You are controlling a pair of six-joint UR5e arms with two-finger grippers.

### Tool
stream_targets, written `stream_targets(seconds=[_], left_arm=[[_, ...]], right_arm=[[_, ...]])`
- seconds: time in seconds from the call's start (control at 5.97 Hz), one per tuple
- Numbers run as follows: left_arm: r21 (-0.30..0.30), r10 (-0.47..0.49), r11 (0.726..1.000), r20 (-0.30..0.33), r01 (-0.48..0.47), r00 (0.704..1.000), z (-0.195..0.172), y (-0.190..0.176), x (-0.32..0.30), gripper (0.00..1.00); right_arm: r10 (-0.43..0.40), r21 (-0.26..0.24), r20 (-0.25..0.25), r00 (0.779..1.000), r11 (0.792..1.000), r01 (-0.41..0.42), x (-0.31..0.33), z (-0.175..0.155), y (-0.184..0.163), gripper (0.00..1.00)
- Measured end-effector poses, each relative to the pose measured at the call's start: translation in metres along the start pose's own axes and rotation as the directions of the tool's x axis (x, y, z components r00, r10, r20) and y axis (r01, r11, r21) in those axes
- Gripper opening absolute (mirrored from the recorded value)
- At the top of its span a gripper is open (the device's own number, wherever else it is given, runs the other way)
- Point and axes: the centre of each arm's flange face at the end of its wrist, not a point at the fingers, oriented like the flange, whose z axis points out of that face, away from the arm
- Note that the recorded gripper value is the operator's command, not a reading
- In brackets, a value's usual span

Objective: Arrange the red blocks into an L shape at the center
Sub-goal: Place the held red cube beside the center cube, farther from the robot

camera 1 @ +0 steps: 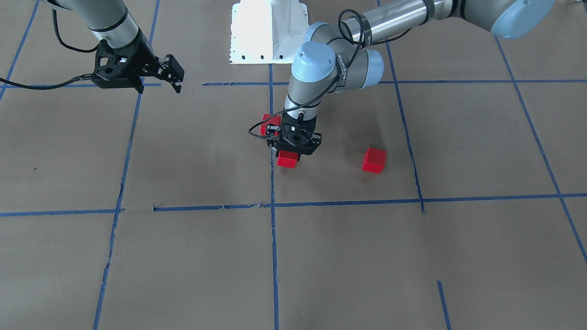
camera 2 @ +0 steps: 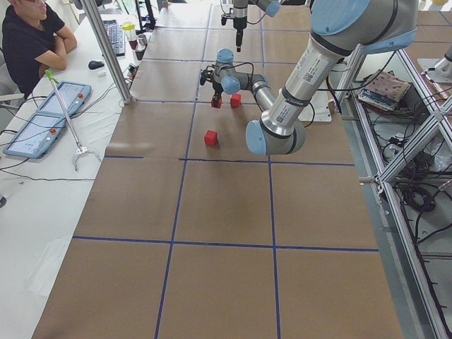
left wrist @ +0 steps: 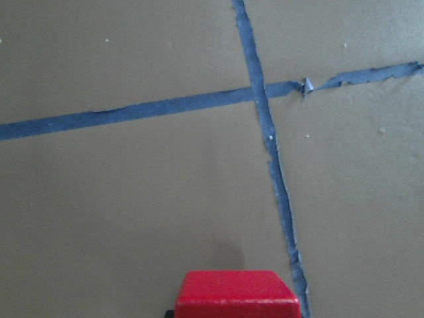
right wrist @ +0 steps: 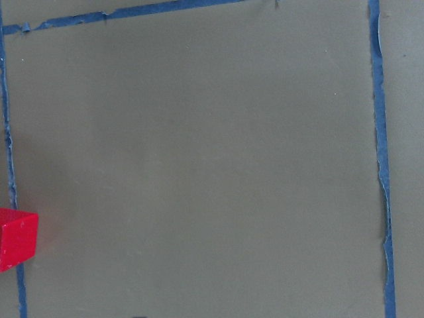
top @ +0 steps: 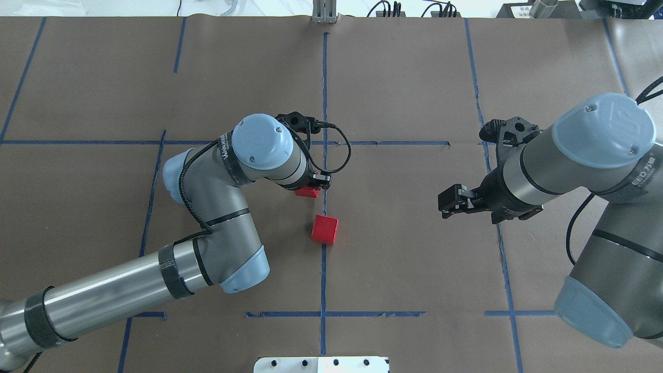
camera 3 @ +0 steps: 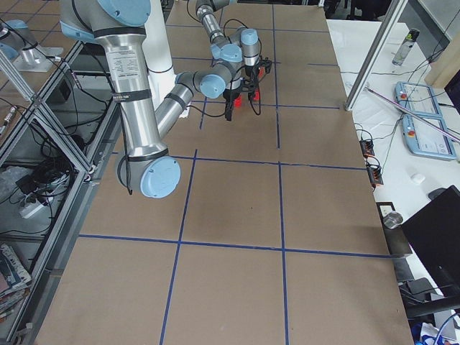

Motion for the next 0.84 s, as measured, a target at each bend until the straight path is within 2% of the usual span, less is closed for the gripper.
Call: stream_targets(seconds=[0.5,0.84], left_arm=[[-0.019,-0.066,0.998,0.016,0.067,0.998,0.011,0.020,0.026,0.00],[-0.020,-0.099,0.995,0.065,0.100,0.993,0.009,0.026,0.041,0.00]], right_arm=[[0.005,0.004,0.007,1.000,1.000,-0.005,0.004,-0.007,-0.001,1.00],[0.004,0.006,0.011,1.000,1.000,-0.004,0.004,-0.010,0.001,1.00]])
